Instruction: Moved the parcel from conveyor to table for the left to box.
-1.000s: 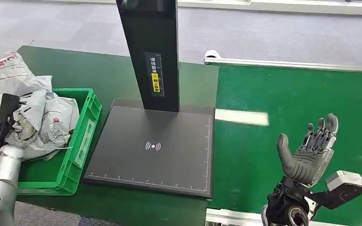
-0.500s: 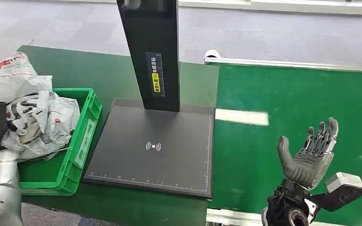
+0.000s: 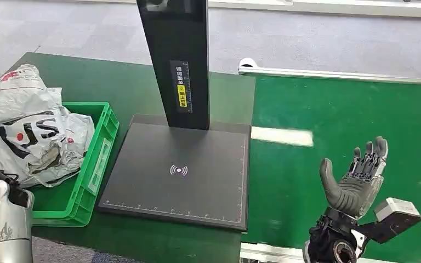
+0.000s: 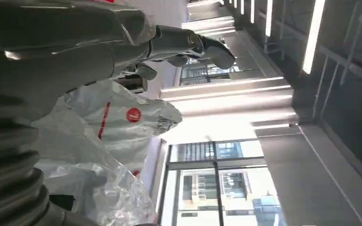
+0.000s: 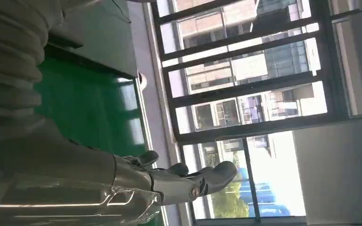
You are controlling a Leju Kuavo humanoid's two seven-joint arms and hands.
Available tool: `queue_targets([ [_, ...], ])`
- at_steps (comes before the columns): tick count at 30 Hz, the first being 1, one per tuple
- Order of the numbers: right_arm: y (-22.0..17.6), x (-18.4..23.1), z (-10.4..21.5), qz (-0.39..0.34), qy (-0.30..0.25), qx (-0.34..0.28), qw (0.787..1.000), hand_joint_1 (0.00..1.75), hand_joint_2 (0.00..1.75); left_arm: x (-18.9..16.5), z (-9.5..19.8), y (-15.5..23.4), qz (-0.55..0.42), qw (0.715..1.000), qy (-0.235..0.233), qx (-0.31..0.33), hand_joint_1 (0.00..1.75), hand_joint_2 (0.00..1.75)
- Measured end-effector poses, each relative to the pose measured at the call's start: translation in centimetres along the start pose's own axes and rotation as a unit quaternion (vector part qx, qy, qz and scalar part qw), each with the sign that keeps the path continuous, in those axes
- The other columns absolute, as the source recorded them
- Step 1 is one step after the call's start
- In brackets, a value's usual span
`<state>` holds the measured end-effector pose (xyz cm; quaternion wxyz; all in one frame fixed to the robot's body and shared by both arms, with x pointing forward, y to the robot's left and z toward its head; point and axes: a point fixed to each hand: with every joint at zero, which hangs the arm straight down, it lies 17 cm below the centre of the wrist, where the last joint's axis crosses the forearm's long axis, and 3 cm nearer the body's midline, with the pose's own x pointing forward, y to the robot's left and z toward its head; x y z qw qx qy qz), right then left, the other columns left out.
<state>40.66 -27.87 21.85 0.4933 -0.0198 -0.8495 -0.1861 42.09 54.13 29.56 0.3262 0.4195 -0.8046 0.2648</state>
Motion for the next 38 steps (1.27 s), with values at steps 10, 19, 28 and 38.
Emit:
queue_targets([
  [10,-0.2,-0.2,0.1,0.000,0.002,-0.002,1.000,0.00,1.75,6.0,1.9,-2.5,0.078,0.995,-0.048,-0.045,0.00,1.75],
  [19,0.3,-0.7,1.1,0.079,-0.009,0.010,0.997,0.00,1.75,13.0,18.6,-11.6,0.088,0.956,-0.078,-0.267,0.00,1.75],
  [28,5.7,-3.1,6.8,0.127,0.025,0.072,0.989,0.00,1.75,11.9,32.1,-10.4,0.098,0.930,0.068,-0.347,0.00,1.75],
  [38,6.7,-9.4,13.1,0.149,0.101,0.100,0.979,0.00,1.75,8.8,40.5,-9.4,0.103,0.906,0.163,-0.377,0.00,1.75],
])
